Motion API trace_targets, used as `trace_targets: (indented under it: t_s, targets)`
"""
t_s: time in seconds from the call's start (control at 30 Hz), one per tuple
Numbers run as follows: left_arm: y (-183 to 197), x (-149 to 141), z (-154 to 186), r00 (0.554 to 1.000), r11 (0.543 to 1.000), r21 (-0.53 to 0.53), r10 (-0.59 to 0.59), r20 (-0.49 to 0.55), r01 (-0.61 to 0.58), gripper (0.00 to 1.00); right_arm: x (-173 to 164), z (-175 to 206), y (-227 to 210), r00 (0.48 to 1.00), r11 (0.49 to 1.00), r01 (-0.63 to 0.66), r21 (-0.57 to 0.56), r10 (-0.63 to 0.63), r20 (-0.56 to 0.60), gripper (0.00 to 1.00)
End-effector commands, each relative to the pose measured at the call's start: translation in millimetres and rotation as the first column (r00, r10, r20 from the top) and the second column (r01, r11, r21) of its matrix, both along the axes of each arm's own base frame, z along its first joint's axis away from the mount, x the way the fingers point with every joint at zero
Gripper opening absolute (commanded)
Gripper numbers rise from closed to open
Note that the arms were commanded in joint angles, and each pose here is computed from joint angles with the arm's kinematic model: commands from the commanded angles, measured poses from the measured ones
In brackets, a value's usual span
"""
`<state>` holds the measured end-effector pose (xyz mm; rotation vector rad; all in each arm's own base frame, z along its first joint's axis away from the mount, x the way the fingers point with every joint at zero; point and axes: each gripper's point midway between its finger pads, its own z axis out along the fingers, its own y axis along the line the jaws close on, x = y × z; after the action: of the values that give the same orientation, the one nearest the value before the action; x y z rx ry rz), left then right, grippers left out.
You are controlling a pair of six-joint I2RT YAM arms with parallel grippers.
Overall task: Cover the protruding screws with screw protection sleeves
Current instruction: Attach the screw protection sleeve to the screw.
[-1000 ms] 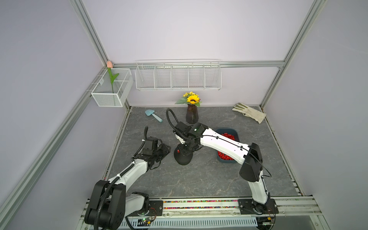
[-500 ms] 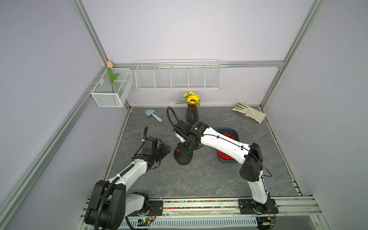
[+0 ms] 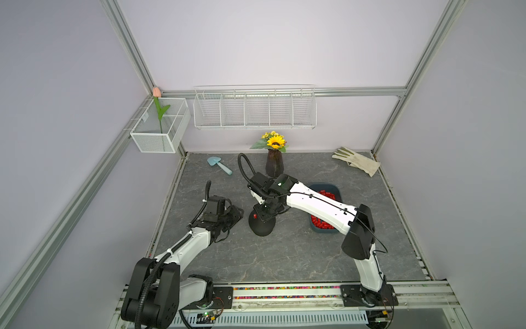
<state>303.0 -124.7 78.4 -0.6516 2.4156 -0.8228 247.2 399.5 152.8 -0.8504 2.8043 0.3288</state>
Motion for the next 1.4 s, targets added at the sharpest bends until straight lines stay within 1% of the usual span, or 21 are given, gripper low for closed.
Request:
trace_targets:
  t_s: [0.0,1.0,1.37]
  targets:
    - [4,-2,0,1.0,1.0,0.005,0.009,-0.001,-0.009,0.51,1,-10,-2,1.0,1.0,-0.001,-0.024,0.0,-0.021,0.14]
    - [7,-5,-2,1.0,1.0,-0.003,0.02,0.001,-0.02,0.51,-13,-12,-4,0.999,1.0,-0.016,-0.022,0.015,-0.052,0.14]
    - [7,-6,-3,1.0,1.0,-0.009,0.023,0.002,-0.023,0.51,-20,-13,-7,0.998,0.999,-0.023,-0.039,0.021,-0.063,0.14]
